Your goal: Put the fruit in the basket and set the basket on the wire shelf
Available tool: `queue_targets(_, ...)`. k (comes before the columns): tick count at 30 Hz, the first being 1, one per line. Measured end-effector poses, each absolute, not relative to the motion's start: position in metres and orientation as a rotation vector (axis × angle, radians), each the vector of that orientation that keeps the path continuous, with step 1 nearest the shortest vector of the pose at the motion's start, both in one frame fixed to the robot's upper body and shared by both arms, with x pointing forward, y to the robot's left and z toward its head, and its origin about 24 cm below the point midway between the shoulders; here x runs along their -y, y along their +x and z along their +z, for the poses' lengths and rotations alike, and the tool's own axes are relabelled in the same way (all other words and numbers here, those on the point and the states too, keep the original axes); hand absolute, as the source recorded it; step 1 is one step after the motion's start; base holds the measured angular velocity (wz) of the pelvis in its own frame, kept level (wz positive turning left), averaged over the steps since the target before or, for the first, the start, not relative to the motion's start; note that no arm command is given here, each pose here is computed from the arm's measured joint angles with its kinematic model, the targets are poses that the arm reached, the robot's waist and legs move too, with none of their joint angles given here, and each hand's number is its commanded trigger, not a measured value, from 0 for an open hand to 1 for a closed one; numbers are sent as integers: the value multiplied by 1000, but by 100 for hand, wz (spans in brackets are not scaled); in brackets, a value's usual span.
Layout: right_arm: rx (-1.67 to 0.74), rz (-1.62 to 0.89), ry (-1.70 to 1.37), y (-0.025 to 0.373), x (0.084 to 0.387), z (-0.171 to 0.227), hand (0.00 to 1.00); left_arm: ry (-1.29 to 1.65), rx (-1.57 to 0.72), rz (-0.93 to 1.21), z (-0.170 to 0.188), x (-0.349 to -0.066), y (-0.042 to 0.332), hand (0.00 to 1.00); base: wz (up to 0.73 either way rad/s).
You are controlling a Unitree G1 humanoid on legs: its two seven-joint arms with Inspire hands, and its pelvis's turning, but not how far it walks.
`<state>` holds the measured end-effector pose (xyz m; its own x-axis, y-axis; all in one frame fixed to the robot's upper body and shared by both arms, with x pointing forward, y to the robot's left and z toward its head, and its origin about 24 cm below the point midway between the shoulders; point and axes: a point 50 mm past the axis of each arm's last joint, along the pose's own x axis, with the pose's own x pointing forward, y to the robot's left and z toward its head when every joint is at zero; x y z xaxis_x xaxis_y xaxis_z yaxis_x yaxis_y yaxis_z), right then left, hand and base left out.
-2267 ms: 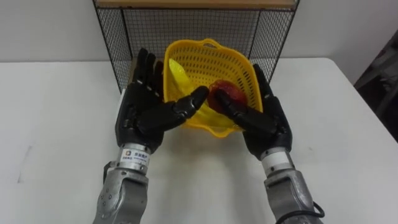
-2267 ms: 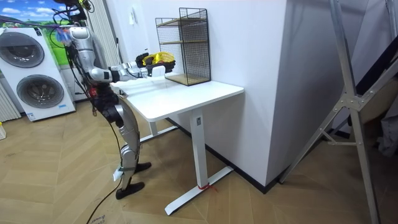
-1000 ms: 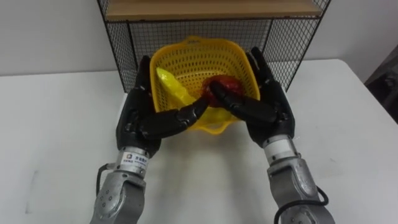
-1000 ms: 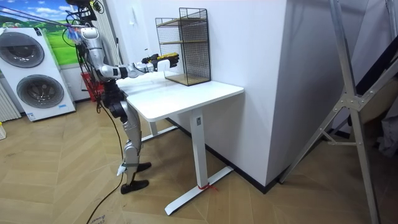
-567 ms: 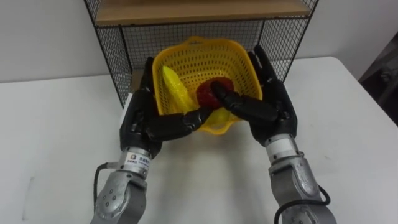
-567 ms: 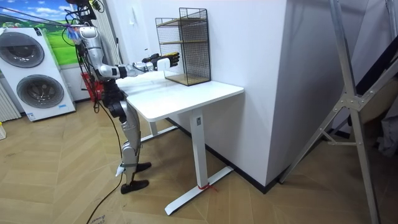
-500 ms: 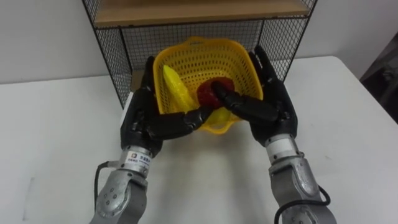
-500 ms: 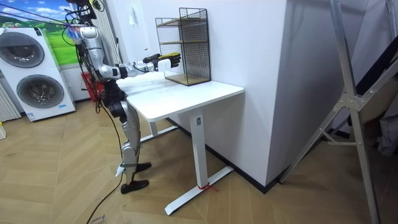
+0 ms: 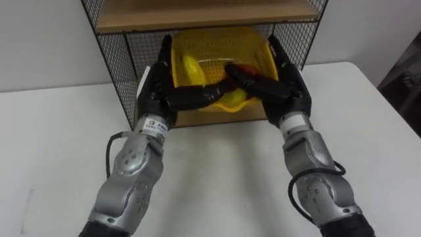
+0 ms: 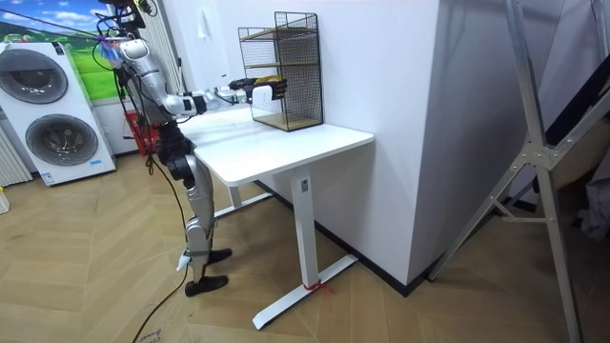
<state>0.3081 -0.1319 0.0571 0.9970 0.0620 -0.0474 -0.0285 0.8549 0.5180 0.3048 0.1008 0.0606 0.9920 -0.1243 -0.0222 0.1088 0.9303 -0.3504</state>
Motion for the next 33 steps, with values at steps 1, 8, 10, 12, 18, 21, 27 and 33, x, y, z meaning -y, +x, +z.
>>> queue_targets(1,-76,41,541,310,132,57,0,-366,-60,-115,59,-100,307,0,0)
queue_targets(8,-97,50,522,327,126,73,0,-400,-167,-28,53,-104,324,0,0)
queue_targets(10,-92,60,513,333,123,78,0,-405,-175,-12,56,-107,328,0,0)
queue_targets(12,-102,64,496,342,120,83,0,-401,-185,0,60,-108,336,0,0)
queue_targets(18,-210,49,504,357,118,73,0,-430,-268,39,57,-111,348,0,1)
queue_targets(21,-275,37,517,360,119,64,0,-428,-335,56,47,-115,346,0,0)
queue_targets(27,-341,5,553,366,122,58,0,-500,-377,113,43,-129,348,0,0)
queue_targets(33,-382,18,557,368,122,50,0,-495,-438,137,31,-130,348,0,1)
